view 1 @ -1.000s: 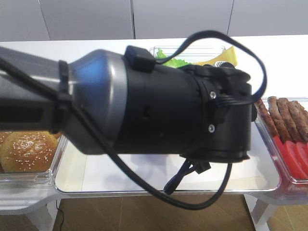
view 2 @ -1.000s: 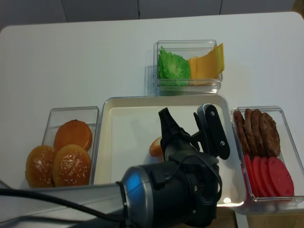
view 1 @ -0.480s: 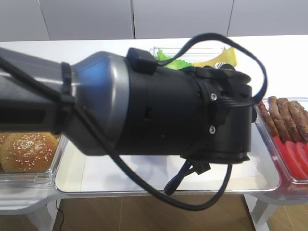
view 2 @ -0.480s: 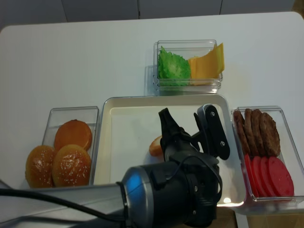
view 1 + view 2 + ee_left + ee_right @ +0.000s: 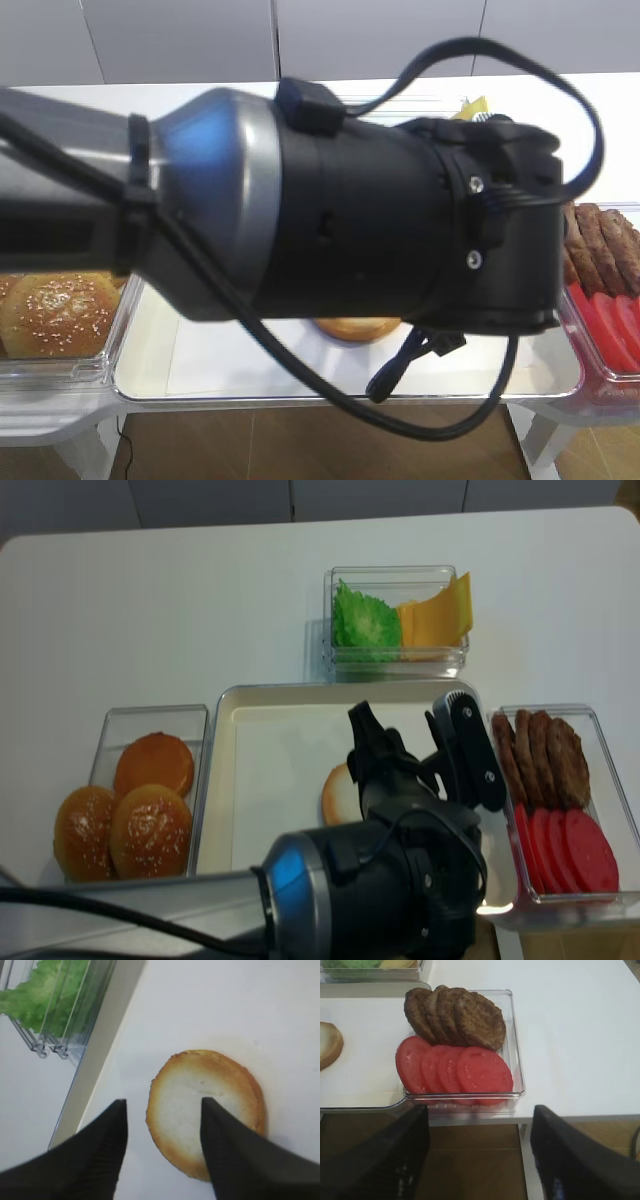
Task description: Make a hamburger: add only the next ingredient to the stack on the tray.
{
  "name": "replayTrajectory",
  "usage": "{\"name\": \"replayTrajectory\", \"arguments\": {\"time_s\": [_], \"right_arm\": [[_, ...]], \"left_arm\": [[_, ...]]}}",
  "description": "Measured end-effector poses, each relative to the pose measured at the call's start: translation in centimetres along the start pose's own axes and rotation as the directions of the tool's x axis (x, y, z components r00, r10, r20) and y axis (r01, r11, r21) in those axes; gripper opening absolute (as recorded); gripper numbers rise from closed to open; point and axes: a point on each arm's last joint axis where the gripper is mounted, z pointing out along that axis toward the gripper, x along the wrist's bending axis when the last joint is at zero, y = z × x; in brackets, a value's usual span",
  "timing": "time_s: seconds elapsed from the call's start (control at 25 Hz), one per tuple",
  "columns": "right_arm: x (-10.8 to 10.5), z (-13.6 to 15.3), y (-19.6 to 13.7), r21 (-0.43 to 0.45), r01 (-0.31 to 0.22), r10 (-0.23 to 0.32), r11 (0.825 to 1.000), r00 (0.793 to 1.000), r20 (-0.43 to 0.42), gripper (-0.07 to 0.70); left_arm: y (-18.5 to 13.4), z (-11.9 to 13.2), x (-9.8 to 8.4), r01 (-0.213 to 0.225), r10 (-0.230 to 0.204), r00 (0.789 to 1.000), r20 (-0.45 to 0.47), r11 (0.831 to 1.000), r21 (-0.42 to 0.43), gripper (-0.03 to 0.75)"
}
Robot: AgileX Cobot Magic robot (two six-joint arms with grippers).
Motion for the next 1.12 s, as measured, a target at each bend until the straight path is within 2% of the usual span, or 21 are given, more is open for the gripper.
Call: {"name": "replayTrajectory", "arguments": {"time_s": [0.08,0.24,0.36,0.4,0.44,0.56,0.64,0.72,0.84,0.92,1.12], "right_arm": [[0.0,0.0,0.0,0.000,0.002,-0.002,1.000,1.000,0.000,0.499],[0.0,0.0,0.0,0.000,0.002,-0.002,1.000,1.000,0.000,0.499],[0.0,0.0,0.0,0.000,0.002,-0.002,1.000,1.000,0.000,0.499],[0.0,0.0,0.0,0.000,0.002,-0.002,1.000,1.000,0.000,0.499],[0.0,0.0,0.0,0.000,0.002,-0.002,1.000,1.000,0.000,0.499],[0.0,0.0,0.0,0.000,0.002,-0.002,1.000,1.000,0.000,0.499],[0.0,0.0,0.0,0.000,0.002,-0.002,1.000,1.000,0.000,0.499],[0.0,0.0,0.0,0.000,0.002,-0.002,1.000,1.000,0.000,0.499],[0.0,0.0,0.0,0.000,0.002,-0.002,1.000,1.000,0.000,0.499],[0.0,0.0,0.0,0.000,0.002,-0.002,1.000,1.000,0.000,0.499],[0.0,0.0,0.0,0.000,0.004,-0.004,1.000,1.000,0.000,0.499]], "left_arm": [[0.0,0.0,0.0,0.001,-0.001,1.000,0.001,1.000,0.002,0.412],[0.1,-0.3,0.1,0.011,-0.011,1.000,0.000,1.000,0.013,0.428],[0.6,-0.6,0.8,0.027,-0.030,0.998,0.058,0.999,0.041,0.428],[0.8,-0.6,1.2,0.039,-0.044,0.995,0.086,0.998,0.052,0.428],[1.0,-0.5,2.2,0.058,-0.072,0.985,0.154,0.994,0.092,0.428],[1.1,-0.1,4.4,0.092,-0.123,0.965,0.230,0.986,0.141,0.426],[0.5,0.4,6.3,0.134,-0.179,0.944,0.278,0.975,0.176,0.419],[-0.2,0.8,8.3,0.197,-0.259,0.911,0.321,0.957,0.213,0.405],[-1.7,1.5,11.9,0.296,-0.377,0.860,0.343,0.917,0.266,0.384],[-2.9,1.7,14.4,0.365,-0.452,0.825,0.339,0.884,0.291,0.370],[-6.0,1.5,19.8,0.488,-0.571,0.776,0.267,0.812,0.319,0.327]]}}
